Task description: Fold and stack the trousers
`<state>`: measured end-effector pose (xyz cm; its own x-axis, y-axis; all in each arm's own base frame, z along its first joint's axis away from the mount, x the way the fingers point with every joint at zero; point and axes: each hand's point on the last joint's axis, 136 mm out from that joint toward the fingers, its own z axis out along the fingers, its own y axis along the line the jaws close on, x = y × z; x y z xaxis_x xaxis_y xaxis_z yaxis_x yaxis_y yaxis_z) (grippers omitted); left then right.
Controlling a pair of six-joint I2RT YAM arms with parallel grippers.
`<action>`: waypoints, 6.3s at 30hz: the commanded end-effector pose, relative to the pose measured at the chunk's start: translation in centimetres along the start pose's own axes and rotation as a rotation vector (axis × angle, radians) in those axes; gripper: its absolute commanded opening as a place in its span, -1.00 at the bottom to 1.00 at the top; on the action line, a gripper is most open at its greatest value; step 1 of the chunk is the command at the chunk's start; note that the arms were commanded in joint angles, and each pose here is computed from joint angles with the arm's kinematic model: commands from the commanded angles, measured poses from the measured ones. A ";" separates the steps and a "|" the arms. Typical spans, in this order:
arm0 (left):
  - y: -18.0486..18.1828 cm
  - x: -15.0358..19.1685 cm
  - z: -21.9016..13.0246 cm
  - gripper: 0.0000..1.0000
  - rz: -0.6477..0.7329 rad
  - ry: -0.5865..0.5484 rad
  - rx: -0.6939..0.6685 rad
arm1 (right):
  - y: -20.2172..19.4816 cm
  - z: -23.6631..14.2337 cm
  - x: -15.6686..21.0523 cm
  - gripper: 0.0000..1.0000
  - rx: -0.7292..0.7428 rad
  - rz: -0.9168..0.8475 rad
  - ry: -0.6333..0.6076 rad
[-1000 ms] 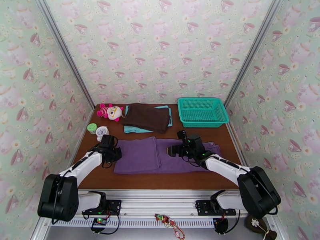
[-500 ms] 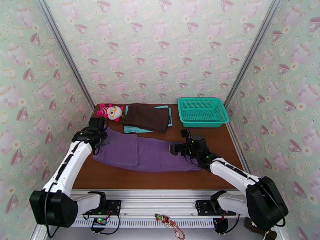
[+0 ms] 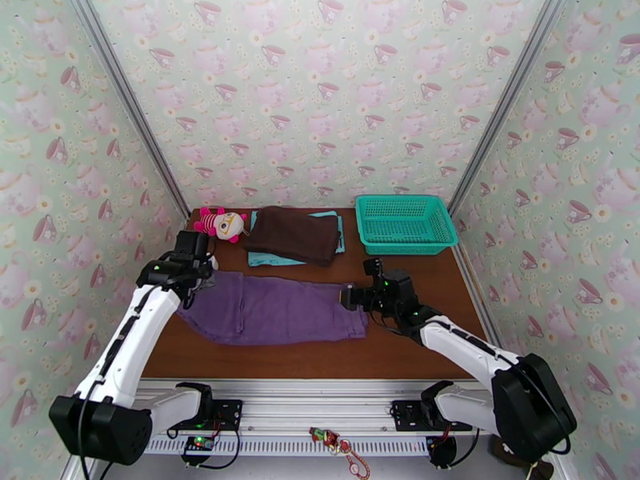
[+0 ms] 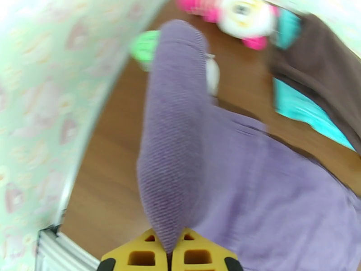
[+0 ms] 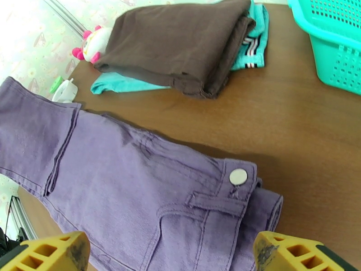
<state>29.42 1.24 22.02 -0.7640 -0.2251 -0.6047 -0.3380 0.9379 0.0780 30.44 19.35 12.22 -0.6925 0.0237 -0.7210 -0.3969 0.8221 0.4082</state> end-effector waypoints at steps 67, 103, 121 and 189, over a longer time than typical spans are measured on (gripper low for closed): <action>-33.0 11.0 -4.3 0.38 -0.001 -0.072 0.846 | -5.7 3.7 5.1 -0.02 0.140 0.236 0.283; -15.6 12.2 2.3 1.00 -0.087 -0.071 0.610 | 2.8 3.6 1.7 -1.00 -0.144 0.038 0.203; -15.6 10.9 2.9 1.00 0.035 -0.079 0.493 | -2.8 1.0 1.4 -0.53 0.101 0.112 0.168; -19.5 21.6 7.1 -0.25 0.132 0.288 0.535 | 0.1 4.1 -2.0 0.40 -0.150 0.186 0.138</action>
<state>24.42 -21.74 3.21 -0.8943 -0.0493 -0.4448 0.1373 0.9158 -0.3775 33.53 21.20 8.19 -0.8761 0.0895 -0.4737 -0.2557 0.7467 0.6140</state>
